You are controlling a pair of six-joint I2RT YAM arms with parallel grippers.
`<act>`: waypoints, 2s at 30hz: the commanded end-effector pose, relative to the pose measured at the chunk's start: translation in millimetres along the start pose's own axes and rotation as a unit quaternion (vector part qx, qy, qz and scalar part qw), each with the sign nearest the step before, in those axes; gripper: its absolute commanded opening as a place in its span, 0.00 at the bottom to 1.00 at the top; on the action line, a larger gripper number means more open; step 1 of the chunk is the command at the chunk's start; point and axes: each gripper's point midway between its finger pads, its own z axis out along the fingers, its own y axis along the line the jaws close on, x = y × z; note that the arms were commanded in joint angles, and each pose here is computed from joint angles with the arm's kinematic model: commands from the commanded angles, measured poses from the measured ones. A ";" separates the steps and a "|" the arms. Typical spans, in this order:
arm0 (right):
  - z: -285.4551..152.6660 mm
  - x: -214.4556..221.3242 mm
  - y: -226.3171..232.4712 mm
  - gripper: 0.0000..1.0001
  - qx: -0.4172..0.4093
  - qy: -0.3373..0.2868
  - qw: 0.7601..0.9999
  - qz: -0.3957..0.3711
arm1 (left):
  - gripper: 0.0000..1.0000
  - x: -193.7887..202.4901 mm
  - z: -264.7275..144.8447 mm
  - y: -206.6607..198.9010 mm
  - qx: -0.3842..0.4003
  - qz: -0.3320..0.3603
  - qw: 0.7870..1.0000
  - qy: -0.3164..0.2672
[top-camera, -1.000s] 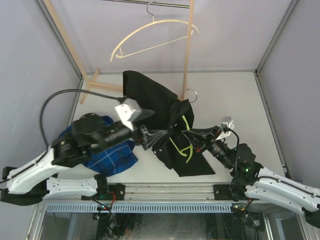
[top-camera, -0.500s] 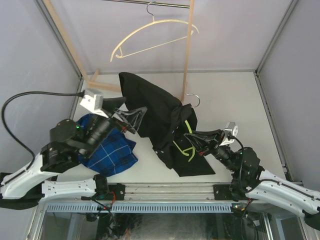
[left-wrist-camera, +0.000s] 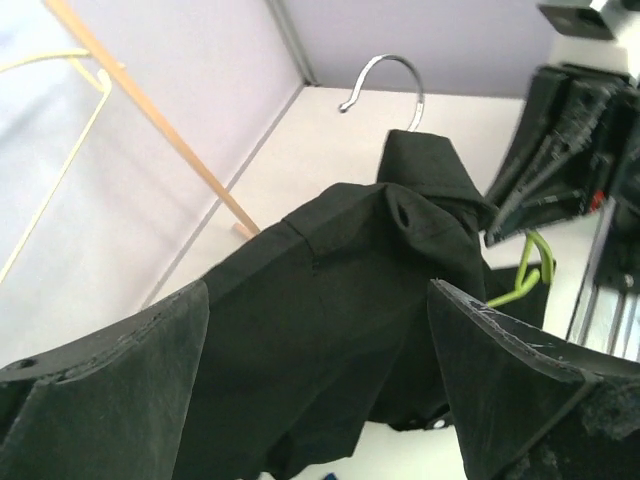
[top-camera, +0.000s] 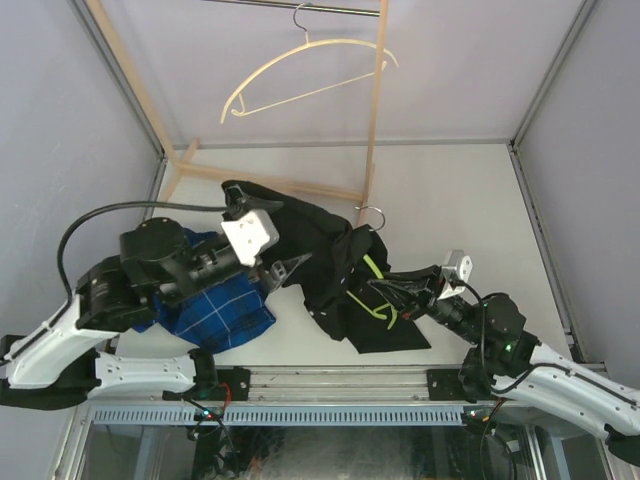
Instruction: Place the shirt on the hanger
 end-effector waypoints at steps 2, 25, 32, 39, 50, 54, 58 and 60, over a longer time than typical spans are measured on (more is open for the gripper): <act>-3.5 -40.8 26.8 0.00 -0.065 -0.028 0.997 -0.017 | 0.92 1.2 -24.7 -29.7 0.123 0.086 0.989 -0.003; -7.7 -37.8 52.2 0.00 -0.132 0.000 0.991 -0.005 | 0.61 66.0 4.6 -56.7 0.167 0.112 0.974 0.106; -7.4 -34.5 57.0 0.00 -0.146 0.008 0.989 -0.001 | 0.44 65.1 2.0 -61.0 0.178 0.109 0.973 0.098; -3.0 -31.7 59.9 0.00 -0.155 0.011 0.988 0.003 | 0.31 61.4 5.4 -76.8 0.213 0.098 0.969 0.081; 4.1 -25.7 62.1 0.00 -0.160 0.019 0.987 0.008 | 0.29 49.5 14.5 -97.2 0.257 0.077 0.962 0.053; 4.5 -27.1 61.4 0.00 -0.158 0.016 0.987 0.008 | 0.37 52.1 17.1 -100.5 0.262 0.075 0.960 0.055; 3.1 -30.8 62.8 0.00 -0.161 0.010 0.987 0.008 | 0.42 60.8 20.4 -101.7 0.259 0.076 0.961 0.065; 1.7 -31.4 66.2 0.00 -0.170 0.009 0.985 0.008 | 0.41 65.9 21.6 -102.0 0.257 0.076 0.961 0.070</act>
